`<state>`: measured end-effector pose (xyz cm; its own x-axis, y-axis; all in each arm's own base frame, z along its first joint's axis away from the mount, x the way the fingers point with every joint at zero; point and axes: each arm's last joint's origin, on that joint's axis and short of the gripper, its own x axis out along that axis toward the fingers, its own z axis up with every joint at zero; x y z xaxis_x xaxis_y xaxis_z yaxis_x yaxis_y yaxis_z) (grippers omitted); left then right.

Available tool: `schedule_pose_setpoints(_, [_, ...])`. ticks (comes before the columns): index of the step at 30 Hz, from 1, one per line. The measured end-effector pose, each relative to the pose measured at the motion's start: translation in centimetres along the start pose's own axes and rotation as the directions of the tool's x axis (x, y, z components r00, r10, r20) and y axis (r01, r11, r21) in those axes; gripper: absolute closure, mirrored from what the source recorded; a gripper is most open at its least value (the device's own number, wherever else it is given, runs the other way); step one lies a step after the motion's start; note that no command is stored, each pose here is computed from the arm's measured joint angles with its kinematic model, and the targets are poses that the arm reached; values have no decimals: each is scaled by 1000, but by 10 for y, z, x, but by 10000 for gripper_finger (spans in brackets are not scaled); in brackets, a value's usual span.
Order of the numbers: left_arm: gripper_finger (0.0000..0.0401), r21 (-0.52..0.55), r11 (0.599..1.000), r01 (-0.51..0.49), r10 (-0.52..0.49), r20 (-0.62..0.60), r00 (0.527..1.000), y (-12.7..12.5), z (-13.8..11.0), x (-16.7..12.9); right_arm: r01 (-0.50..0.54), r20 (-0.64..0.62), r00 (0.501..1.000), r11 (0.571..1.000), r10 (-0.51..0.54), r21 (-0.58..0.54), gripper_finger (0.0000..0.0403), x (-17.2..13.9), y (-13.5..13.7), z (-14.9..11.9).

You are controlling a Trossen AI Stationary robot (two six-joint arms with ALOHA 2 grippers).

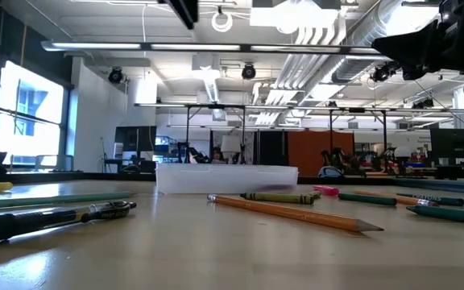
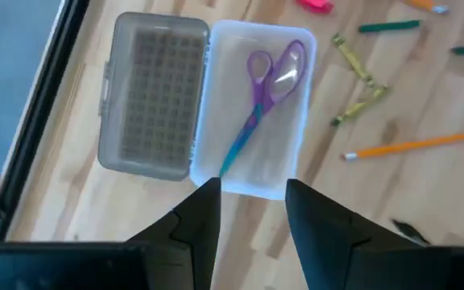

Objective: Pick & place school supplies into a supply box
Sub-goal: Put the yellow pen into the supply box

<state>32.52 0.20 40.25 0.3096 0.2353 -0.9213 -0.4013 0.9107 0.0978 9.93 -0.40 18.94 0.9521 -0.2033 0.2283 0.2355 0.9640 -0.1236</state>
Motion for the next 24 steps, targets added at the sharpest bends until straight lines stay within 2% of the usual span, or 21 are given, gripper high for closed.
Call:
schedule_pose_setpoints(4, [226,-65,998,-23,22,-18,1000,-2,-34,-9,-3,-5,1000,1000,3,1,402,0,0,-1])
schedule_pose_setpoints(6, [226,-100,993,-56,49,-67,997,-6,-56,-3,-3,-11,1000,1000,3,0,402,0,0,-1])
schedule_pose_setpoints(9, [226,-179,974,-139,112,-154,982,-14,-94,17,-1,-12,1000,1000,1,0,402,0,0,-1])
schedule_pose_setpoints(13, [226,-318,917,-240,146,-294,945,-24,-151,57,-2,-21,1000,1000,2,-3,402,0,0,-2])
schedule_pose_setpoints(15, [226,-377,891,-253,110,-359,927,-29,-176,79,-3,-25,1000,1000,3,-5,402,0,0,-2])
schedule_pose_setpoints(20, [226,-502,857,-119,-108,-400,910,-39,-215,132,-3,-27,1000,1000,3,-6,402,0,0,-3])
schedule_pose_setpoints(24, [226,-515,847,-129,-118,-420,900,-34,-233,156,-2,-23,1000,1000,2,-5,402,0,0,-2])
